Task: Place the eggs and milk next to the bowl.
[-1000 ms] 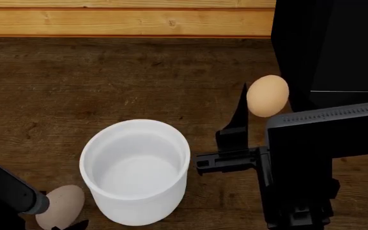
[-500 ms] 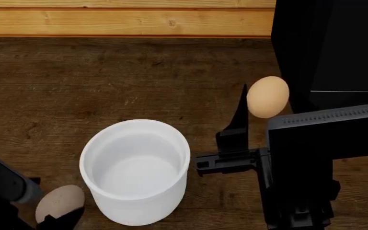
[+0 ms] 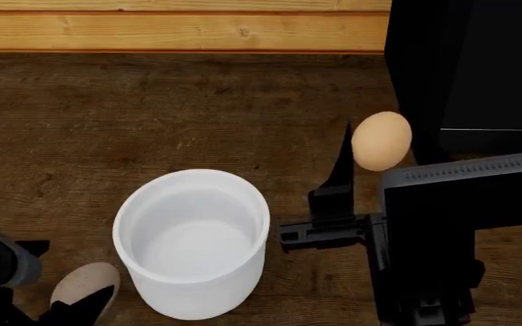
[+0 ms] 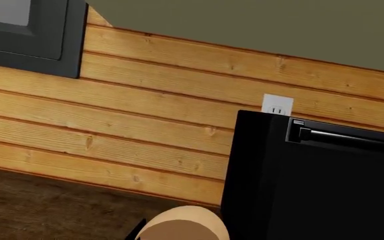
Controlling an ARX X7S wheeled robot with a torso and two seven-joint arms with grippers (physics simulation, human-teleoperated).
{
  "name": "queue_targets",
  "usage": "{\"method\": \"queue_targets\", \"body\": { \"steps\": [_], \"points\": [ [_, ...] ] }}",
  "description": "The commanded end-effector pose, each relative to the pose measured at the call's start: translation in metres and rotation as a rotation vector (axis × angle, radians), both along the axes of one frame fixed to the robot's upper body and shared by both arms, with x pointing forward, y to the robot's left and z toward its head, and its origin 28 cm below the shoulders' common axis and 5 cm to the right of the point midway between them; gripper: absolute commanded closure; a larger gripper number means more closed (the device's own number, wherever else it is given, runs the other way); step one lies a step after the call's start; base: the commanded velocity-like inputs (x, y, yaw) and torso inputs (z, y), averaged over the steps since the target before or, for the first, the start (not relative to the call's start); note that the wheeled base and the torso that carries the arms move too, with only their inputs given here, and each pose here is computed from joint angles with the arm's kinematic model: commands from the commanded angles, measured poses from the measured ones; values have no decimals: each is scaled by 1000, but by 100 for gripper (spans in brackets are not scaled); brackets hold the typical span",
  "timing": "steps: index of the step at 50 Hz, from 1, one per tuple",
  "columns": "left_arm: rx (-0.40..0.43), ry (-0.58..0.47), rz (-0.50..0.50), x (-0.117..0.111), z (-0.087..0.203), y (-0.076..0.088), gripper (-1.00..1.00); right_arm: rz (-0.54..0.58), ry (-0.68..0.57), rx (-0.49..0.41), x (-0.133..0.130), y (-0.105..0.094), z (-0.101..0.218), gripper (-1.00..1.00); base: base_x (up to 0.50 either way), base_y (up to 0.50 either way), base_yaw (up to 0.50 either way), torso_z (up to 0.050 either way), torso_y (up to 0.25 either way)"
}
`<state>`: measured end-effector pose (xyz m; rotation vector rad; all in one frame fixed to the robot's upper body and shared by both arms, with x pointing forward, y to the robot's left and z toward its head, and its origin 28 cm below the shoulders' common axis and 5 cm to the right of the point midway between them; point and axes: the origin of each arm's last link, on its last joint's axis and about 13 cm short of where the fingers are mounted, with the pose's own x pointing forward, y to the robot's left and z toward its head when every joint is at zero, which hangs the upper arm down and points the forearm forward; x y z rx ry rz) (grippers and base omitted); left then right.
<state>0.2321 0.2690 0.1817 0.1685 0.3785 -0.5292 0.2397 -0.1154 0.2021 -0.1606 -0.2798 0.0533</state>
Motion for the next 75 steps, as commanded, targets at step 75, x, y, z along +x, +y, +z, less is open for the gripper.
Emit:
{"method": "queue_targets", "body": {
  "steps": [75],
  "points": [
    [-260,-424,256,-32,49,25,-100,287,503,-210,-19,-35,2,100,0,0,0,0,0]
  ]
}}
